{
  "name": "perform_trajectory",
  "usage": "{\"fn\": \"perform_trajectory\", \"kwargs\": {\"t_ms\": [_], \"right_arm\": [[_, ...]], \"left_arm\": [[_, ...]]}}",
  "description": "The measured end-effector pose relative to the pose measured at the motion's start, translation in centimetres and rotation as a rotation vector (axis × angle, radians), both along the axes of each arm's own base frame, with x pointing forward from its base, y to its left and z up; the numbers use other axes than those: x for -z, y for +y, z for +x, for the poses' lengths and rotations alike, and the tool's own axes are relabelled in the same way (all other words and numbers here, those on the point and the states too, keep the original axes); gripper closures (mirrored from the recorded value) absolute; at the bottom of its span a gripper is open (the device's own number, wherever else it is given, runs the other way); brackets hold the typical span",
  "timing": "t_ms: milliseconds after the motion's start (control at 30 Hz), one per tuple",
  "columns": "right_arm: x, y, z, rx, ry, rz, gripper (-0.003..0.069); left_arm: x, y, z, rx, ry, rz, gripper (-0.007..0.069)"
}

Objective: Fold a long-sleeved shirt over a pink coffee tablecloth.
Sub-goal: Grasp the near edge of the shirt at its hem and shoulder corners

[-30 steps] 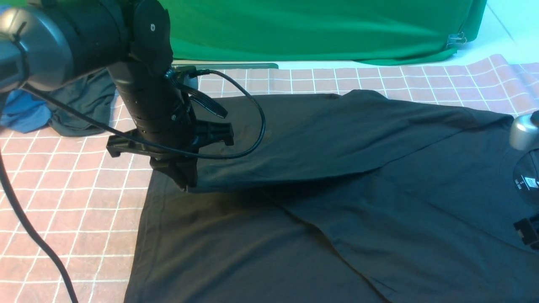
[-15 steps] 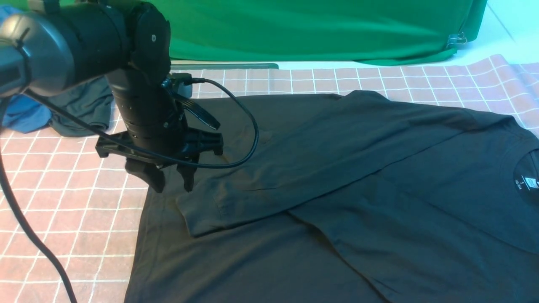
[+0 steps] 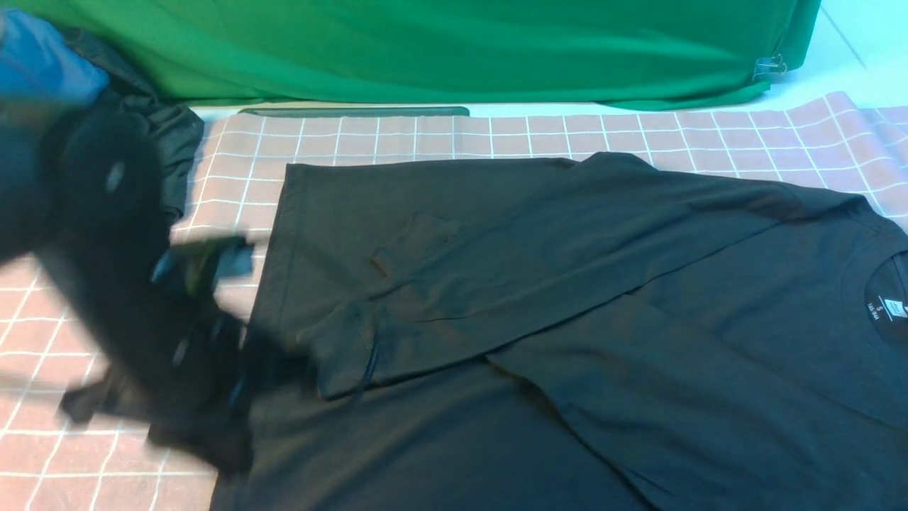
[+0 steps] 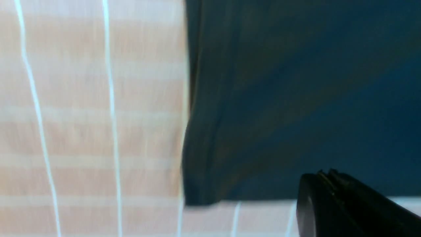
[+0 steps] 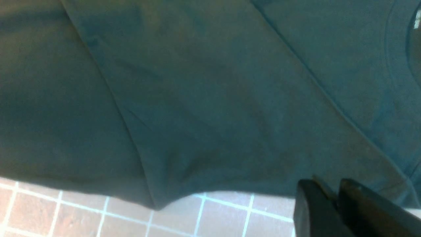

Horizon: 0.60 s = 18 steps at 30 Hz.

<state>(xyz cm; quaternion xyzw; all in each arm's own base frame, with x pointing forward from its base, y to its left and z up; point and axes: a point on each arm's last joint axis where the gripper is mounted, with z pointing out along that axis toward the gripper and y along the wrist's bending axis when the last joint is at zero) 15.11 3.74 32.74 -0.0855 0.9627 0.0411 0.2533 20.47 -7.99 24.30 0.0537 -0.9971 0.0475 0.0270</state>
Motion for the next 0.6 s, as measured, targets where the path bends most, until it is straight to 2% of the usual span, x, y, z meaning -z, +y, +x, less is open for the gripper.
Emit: {"fn": "perform_trajectory", "kwargs": {"t_ms": [133,233,367,400,500,600], "right_arm": [[-0.2,0.1,0.2,0.0,-0.031,0.008,0.0508],[-0.3,0.1,0.5,0.003,-0.065,0.019,0.0504],[-0.4,0.2,0.6,0.006,-0.079,0.024,0.0503],[-0.4,0.2,0.6,0.006,-0.08,0.024,0.0501],[-0.4,0.2,0.6,0.006,-0.082,0.024,0.0498],[-0.4,0.2,0.7,0.006,-0.085,0.025,0.0497]], "left_arm": [[2.6,1.0,-2.6,-0.029,0.05,0.026,0.0536],[4.9,1.5,-3.9,-0.047,0.062,0.043,0.0407],[6.1,1.8,-4.2,-0.025,0.016,0.05,0.0293],[6.6,1.9,-4.4,-0.02,0.004,0.052,0.0238],[7.2,2.1,-4.6,-0.012,-0.014,0.061,0.0162],[7.5,2.2,-4.5,-0.012,-0.04,0.056,0.0125]]}}
